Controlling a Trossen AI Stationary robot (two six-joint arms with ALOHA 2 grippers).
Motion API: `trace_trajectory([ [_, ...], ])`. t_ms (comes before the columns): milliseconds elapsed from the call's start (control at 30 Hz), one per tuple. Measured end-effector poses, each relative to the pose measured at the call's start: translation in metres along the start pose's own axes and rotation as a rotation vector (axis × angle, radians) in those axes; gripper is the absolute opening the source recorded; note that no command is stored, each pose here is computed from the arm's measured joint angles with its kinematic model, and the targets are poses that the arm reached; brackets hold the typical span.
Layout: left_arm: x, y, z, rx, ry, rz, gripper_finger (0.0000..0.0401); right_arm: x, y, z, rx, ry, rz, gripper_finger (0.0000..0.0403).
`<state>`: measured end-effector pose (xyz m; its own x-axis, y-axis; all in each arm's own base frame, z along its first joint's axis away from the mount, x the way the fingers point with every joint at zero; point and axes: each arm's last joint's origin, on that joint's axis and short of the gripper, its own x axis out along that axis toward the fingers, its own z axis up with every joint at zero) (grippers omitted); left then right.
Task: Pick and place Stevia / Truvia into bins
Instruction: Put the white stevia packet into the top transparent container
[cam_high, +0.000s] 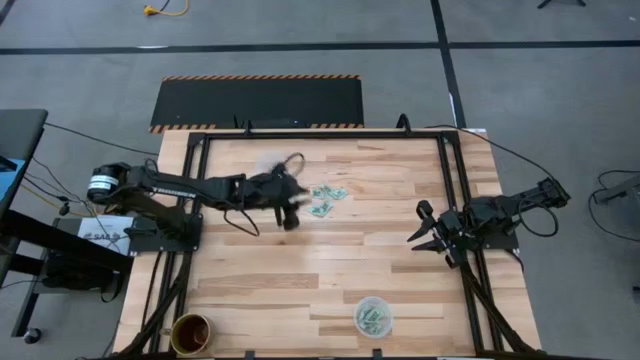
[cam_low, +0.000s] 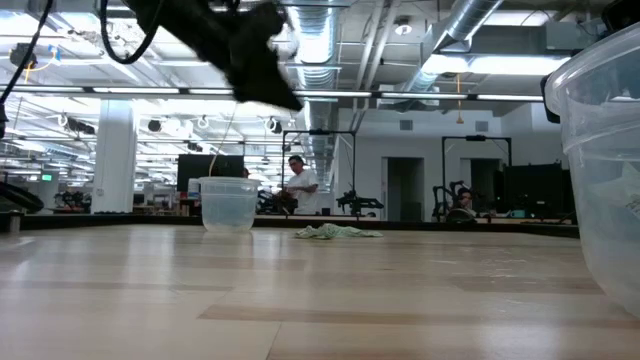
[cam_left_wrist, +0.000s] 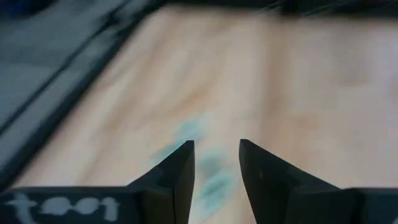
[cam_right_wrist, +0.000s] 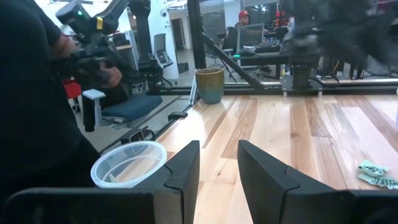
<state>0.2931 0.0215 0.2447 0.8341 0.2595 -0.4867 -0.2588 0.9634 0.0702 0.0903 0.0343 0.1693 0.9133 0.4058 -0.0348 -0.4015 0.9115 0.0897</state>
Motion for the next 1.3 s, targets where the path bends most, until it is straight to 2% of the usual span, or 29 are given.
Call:
trace_trajectory([
  [100,0.01,-0.013,0.0,0.049,-0.036,-0.143,0.0111,0.0,0.0,0.0,0.0,0.0,0.0,0.0102],
  [267,0.042,-0.015,-0.026,0.062,0.096,-0.205,0.0096,0.0,0.0,0.0,0.0,0.0,0.0,0.0102],
  [400,0.06,-0.009,-0.037,0.036,0.125,-0.297,0.0086,0.0,0.0,0.0,0.0,0.0,0.0,0.0102],
  [600,0.076,0.002,-0.054,0.022,0.207,-0.232,0.0083,0.0,0.0,0.0,0.0,0.0,0.0,0.0102],
  [767,0.089,0.001,-0.069,0.052,0.263,-0.216,0.0083,0.0,0.0,0.0,0.0,0.0,0.0,0.0102],
  [900,0.096,0.001,-0.078,0.073,0.292,-0.133,0.0083,0.0,0.0,0.0,0.0,0.0,0.0,0.0102],
  [1067,0.096,0.004,-0.078,0.092,0.288,-0.035,0.0083,0.0,0.0,0.0,0.0,0.0,0.0,0.0102],
  [1300,0.096,0.005,-0.079,0.131,0.297,-0.046,0.0083,0.0,0.0,0.0,0.0,0.0,0.0,0.0102],
])
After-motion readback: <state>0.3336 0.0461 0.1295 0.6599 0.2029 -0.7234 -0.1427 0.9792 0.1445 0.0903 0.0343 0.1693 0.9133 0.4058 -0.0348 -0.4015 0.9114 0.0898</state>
